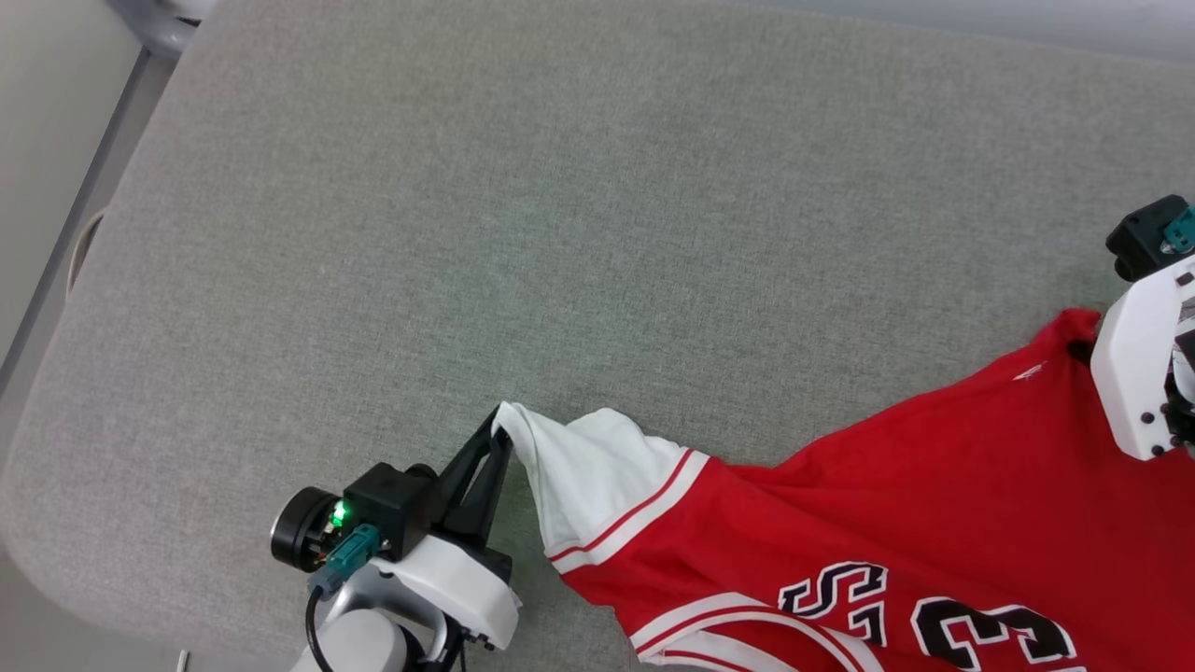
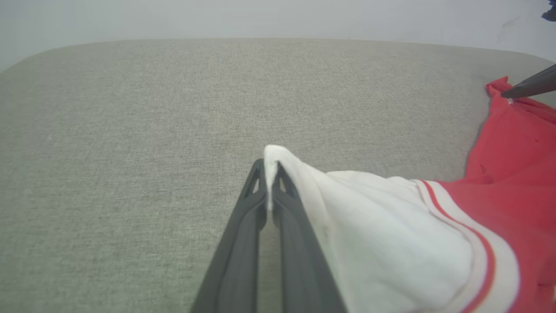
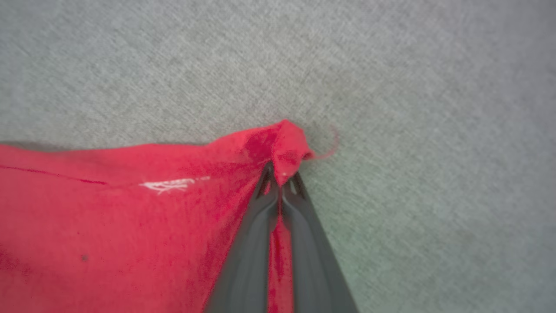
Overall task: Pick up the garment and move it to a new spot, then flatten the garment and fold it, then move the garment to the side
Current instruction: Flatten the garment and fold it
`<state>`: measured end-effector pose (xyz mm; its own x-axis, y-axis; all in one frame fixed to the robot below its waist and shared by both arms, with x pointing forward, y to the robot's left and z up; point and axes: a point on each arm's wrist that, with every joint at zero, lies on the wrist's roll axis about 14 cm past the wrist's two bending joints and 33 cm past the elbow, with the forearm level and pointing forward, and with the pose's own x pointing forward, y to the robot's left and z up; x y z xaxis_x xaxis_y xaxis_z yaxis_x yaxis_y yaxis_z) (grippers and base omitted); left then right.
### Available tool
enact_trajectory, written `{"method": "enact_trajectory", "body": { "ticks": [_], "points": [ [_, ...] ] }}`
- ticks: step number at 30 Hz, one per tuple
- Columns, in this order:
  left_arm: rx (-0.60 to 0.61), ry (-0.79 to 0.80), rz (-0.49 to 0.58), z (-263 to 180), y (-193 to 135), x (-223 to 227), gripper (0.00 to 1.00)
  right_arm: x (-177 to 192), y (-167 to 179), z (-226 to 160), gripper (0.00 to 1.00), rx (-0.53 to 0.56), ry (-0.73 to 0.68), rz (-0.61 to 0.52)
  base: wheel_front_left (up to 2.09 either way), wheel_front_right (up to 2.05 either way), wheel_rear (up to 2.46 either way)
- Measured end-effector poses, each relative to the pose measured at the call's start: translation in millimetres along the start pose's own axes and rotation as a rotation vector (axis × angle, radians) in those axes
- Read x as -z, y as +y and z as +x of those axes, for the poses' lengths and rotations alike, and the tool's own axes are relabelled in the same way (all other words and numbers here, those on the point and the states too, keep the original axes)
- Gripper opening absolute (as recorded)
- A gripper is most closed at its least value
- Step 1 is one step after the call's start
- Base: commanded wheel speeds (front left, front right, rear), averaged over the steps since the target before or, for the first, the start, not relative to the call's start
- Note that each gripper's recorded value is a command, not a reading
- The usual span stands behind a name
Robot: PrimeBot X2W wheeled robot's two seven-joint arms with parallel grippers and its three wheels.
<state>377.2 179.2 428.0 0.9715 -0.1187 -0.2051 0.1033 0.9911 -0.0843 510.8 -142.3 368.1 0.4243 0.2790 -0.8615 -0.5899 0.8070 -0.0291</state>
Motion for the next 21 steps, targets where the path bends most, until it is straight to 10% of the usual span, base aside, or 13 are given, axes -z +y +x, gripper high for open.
{"method": "enact_trajectory", "body": {
  "ticks": [21],
  "points": [
    [0.137, -0.455, 0.235, 10.0, -17.9, -176.9, 0.0, -104.2, -21.8, -173.3, 0.0, 0.16, -0.813, 0.022, 0.0, 0.0, 0.0]
  ]
}}
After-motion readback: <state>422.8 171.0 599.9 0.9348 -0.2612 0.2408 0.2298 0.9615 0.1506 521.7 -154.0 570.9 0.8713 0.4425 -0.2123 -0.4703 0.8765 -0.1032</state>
